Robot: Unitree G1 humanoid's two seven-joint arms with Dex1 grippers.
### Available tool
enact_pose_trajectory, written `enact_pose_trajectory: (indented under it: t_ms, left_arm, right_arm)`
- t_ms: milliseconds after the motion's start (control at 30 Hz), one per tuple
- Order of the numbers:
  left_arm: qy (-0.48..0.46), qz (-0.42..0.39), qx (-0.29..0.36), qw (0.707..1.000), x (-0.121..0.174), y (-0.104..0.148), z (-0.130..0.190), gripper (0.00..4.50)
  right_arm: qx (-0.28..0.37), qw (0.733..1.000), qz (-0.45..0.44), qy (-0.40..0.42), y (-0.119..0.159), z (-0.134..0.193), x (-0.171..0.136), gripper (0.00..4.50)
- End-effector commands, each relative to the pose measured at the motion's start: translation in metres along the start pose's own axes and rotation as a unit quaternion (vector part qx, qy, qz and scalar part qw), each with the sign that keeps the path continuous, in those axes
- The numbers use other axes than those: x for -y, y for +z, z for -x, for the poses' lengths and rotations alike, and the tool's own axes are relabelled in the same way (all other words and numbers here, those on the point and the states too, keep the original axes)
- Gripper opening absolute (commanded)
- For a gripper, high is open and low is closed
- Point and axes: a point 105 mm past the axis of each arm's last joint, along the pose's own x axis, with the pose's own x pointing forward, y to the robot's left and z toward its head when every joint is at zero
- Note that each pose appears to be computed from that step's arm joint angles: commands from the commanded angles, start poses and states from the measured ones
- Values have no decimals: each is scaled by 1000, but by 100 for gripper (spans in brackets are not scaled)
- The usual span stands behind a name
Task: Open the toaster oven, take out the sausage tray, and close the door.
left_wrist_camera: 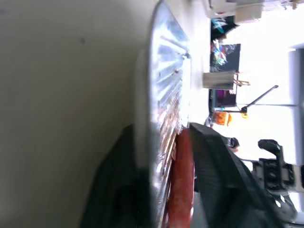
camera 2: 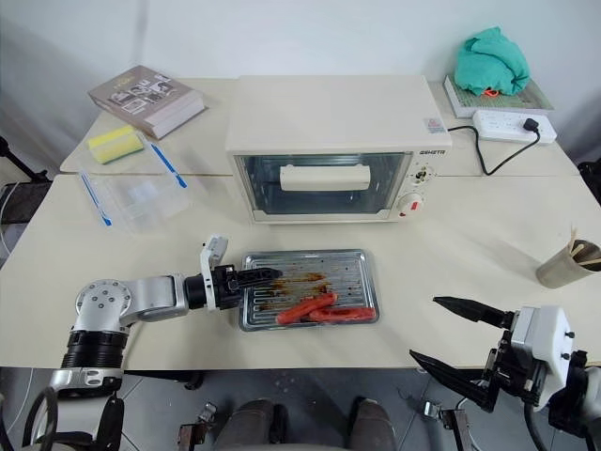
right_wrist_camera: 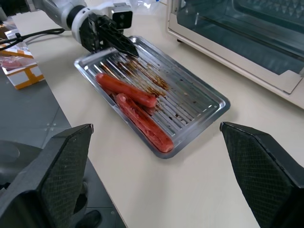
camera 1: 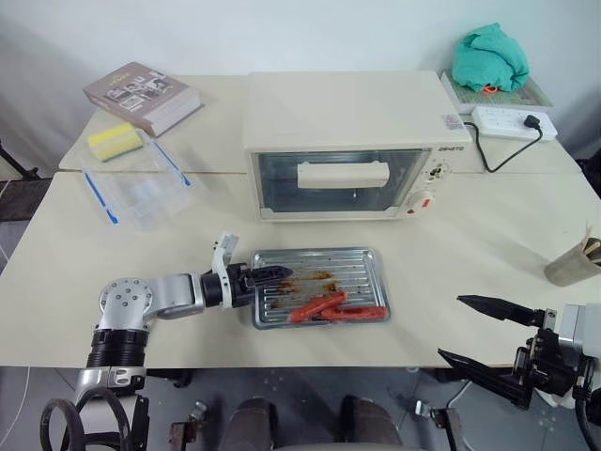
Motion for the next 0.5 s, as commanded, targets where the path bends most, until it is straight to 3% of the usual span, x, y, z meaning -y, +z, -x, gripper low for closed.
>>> enact_pose_trajectory:
  t_ms: [33, 200, 267, 333, 400, 500]
  left_arm:
    - [-13, -23, 22, 999, 5, 9, 6, 311]
    - [22, -88, 35, 995, -4, 15, 26, 445]
    - [37, -170, 73, 982, -4, 26, 61, 448]
    - [53, -344, 104, 932, 0, 35, 106, 448]
    - [62, -441, 75, 892, -1, 29, 123, 448]
    - [31, -504, 19, 863, 4, 12, 142, 448]
  right_arm:
    - [-1, 1000, 16, 8, 6, -1, -1, 450]
    - [-3, 1000, 15, 19, 3, -3, -1, 450]
    - [0, 999, 20, 29, 2, -6, 1, 450]
    - [20, 998, 34, 40, 6, -13, 6, 450]
    - [30, 997, 47, 47, 6, -17, 9, 450]
    - [45, 996, 46, 68, 5, -21, 14, 450]
